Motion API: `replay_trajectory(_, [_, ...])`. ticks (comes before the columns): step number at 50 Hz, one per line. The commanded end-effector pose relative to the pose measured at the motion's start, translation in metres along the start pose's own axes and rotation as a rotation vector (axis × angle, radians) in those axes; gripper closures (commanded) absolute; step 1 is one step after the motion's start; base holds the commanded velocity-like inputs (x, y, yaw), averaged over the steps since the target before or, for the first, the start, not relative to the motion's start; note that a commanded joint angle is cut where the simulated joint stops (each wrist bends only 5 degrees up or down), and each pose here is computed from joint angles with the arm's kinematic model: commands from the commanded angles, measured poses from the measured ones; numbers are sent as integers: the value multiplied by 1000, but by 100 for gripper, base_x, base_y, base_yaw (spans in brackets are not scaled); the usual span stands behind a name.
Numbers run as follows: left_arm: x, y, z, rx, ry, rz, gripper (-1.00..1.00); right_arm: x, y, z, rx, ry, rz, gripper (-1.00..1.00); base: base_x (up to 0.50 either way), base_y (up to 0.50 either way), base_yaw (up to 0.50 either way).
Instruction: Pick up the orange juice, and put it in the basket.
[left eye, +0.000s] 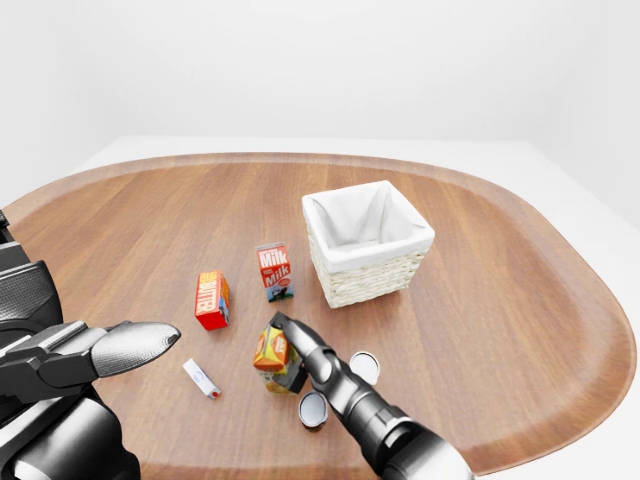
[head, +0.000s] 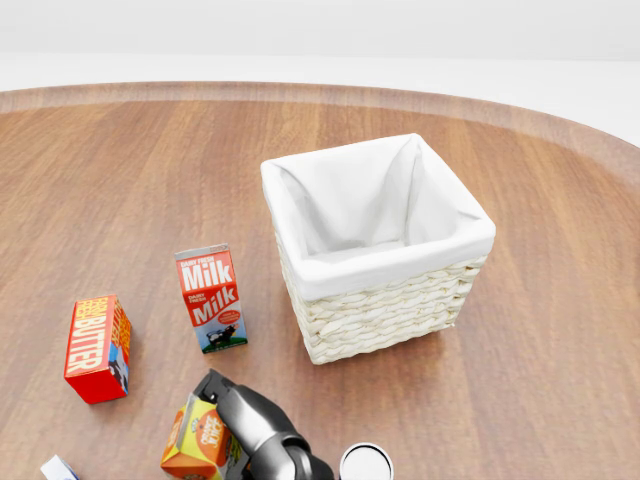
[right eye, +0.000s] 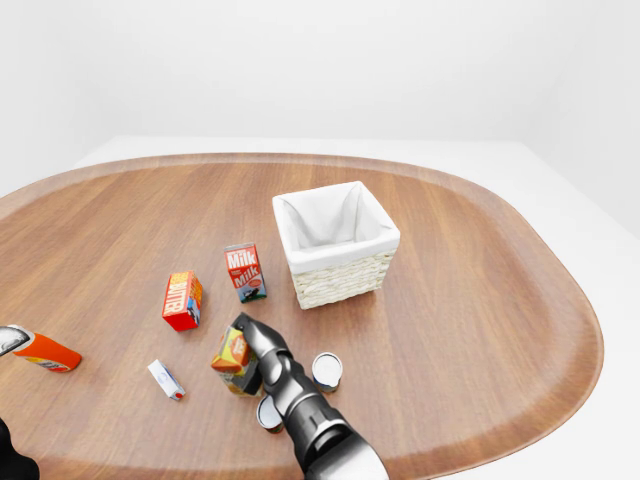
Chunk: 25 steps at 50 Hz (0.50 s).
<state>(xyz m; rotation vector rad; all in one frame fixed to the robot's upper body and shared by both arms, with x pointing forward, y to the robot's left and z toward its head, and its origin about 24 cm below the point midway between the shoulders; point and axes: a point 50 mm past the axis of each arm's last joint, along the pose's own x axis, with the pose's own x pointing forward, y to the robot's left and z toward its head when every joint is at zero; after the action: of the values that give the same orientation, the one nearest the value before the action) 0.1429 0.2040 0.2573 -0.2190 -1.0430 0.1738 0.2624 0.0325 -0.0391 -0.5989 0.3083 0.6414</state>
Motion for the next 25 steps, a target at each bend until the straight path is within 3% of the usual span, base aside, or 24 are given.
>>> replay_trajectory(1, [0, 0, 0, 0, 0, 0, -100, -1, -9, -9, -14, 28, -91, 100, 0, 0, 0])
replay_trajectory(25, [0, 0, 0, 0, 0, 0, -100, 4, -20, 21, -4, -76, -106, 100, 0, 0, 0])
